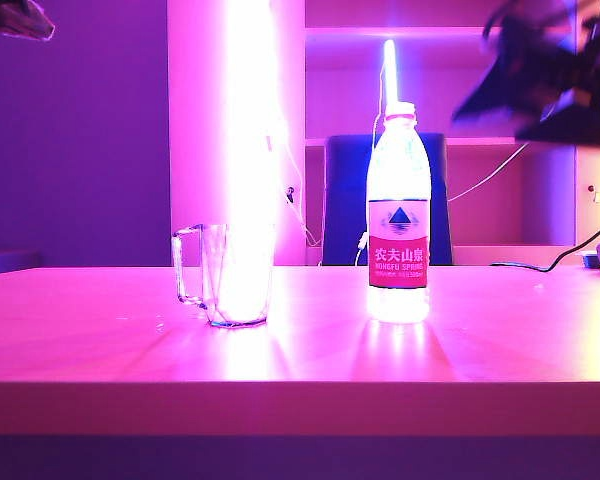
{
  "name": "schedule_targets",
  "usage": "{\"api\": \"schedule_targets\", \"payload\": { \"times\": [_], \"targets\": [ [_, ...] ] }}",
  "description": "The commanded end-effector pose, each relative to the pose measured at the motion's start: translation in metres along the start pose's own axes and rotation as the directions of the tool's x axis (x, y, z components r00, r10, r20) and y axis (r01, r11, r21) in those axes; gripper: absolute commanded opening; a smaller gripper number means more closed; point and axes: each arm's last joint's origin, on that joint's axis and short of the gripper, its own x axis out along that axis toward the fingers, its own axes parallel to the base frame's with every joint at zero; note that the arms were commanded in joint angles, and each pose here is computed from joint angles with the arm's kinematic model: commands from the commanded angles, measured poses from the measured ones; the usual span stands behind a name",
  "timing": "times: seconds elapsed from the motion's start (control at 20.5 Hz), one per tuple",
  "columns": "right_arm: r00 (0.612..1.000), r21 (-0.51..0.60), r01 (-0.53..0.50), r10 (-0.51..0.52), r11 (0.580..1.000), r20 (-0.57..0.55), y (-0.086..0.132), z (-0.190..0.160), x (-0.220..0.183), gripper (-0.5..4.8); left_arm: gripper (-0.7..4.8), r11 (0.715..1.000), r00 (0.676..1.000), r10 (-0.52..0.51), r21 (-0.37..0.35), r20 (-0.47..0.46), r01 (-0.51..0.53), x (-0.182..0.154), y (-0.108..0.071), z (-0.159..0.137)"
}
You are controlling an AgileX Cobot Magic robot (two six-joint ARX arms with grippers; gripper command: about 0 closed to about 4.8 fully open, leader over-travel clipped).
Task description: Pick up the mineral water bottle on the table and pour water into the mug until it's half full.
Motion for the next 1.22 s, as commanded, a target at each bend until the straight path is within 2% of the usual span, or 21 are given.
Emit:
{"api": "schedule_targets", "payload": {
  "times": [0.05, 0.1, 0.49, 0.73, 1.22],
  "targets": [
    [0.999, -0.010, 0.033, -0.033, 0.999, 0.037, 0.002, -0.005, 0.014, 4.63, -0.05, 1.000, 1.000, -0.008, 0.003, 0.008, 0.008, -0.005, -0.003, 0.001],
    [0.998, -0.010, 0.036, -0.035, 0.999, 0.053, 0.002, -0.007, 0.019, 4.79, -0.05, 1.000, 1.000, -0.007, 0.005, 0.012, 0.007, -0.006, -0.004, 0.001],
    [0.993, -0.011, 0.031, -0.030, 0.999, 0.111, -0.004, -0.051, 0.082, 4.79, -0.05, 1.000, 0.999, -0.004, 0.026, 0.043, 0.003, -0.013, -0.008, 0.003],
    [0.992, -0.012, 0.032, -0.030, 0.999, 0.125, -0.007, -0.058, 0.120, 4.79, -0.05, 1.000, 0.999, -0.004, 0.025, 0.040, 0.003, -0.012, -0.008, 0.003],
    [0.990, -0.034, 0.058, -0.053, 0.998, 0.133, -0.010, -0.065, 0.167, 4.79, -0.05, 1.000, 0.999, -0.004, 0.025, 0.041, 0.003, -0.012, -0.008, 0.003]
  ]
}}
